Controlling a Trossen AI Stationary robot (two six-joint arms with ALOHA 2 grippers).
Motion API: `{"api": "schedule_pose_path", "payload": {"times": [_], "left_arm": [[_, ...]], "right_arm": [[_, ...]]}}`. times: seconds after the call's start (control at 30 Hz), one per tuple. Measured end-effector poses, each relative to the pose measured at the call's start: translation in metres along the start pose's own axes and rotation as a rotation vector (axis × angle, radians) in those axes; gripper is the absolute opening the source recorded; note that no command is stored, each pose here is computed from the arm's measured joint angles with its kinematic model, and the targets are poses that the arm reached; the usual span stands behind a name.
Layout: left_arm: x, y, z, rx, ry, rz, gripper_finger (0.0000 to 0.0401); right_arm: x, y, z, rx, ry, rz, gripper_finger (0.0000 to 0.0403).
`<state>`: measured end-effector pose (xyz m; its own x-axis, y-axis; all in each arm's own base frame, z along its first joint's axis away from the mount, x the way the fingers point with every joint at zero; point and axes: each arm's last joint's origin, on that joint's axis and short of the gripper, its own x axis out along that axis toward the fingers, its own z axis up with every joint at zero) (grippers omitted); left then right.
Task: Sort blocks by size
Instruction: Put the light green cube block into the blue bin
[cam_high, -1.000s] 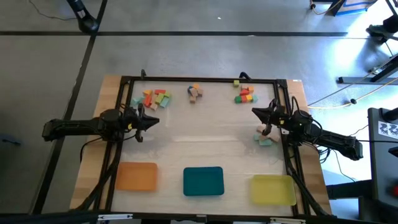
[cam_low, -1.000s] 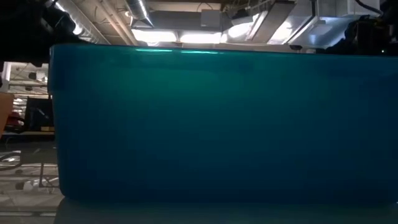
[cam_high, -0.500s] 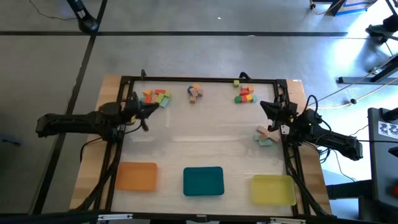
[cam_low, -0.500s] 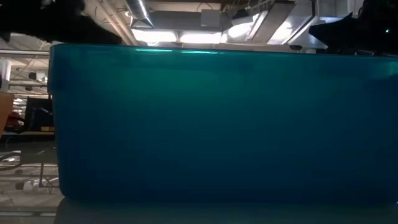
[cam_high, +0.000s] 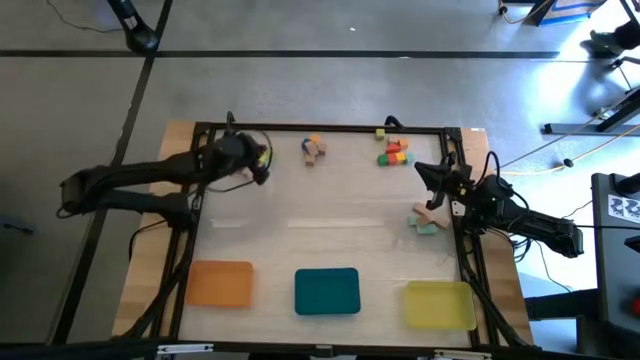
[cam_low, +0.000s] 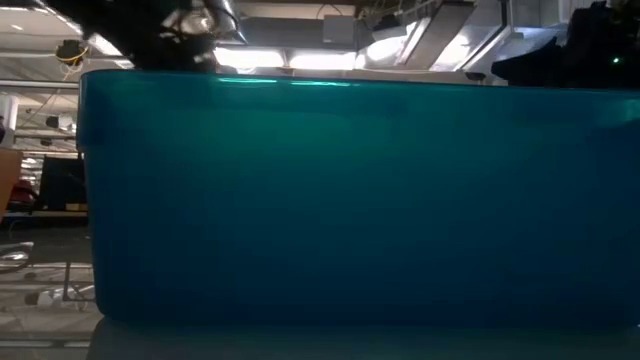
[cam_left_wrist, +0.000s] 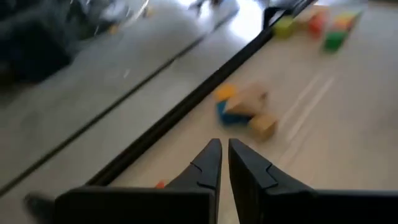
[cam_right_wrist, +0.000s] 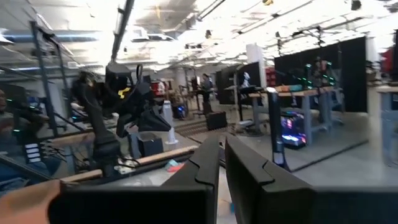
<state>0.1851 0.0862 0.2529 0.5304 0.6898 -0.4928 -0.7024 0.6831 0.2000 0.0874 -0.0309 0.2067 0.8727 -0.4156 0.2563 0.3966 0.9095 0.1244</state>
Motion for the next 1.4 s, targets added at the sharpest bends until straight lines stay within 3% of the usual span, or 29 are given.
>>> {"api": "schedule_pose_path", "payload": {"times": [0.13, 0.37, 0.63, 0.83, 1.4], "left_arm": [[0.016, 0.010, 0.004, 0.004, 0.131, 0.067, 0.0019], [0.040, 0.029, -0.001, -0.052, 0.208, 0.157, 0.0032], [0.061, 0.046, -0.014, -0.212, 0.332, 0.063, 0.0139], [0.074, 0.050, -0.028, -0.242, 0.442, 0.085, 0.0199], [0.105, 0.041, -0.054, -0.251, 0.610, 0.104, 0.0208]], "right_arm": [[0.000, -0.002, -0.003, -0.007, 0.026, -0.064, 0.0028], [0.000, -0.003, -0.006, -0.014, 0.058, -0.106, 0.0028], [0.000, -0.004, -0.006, -0.014, 0.059, -0.108, 0.0028], [0.000, -0.004, -0.007, -0.014, 0.065, -0.109, 0.0028], [0.000, -0.004, -0.007, -0.014, 0.068, -0.109, 0.0028]]}}
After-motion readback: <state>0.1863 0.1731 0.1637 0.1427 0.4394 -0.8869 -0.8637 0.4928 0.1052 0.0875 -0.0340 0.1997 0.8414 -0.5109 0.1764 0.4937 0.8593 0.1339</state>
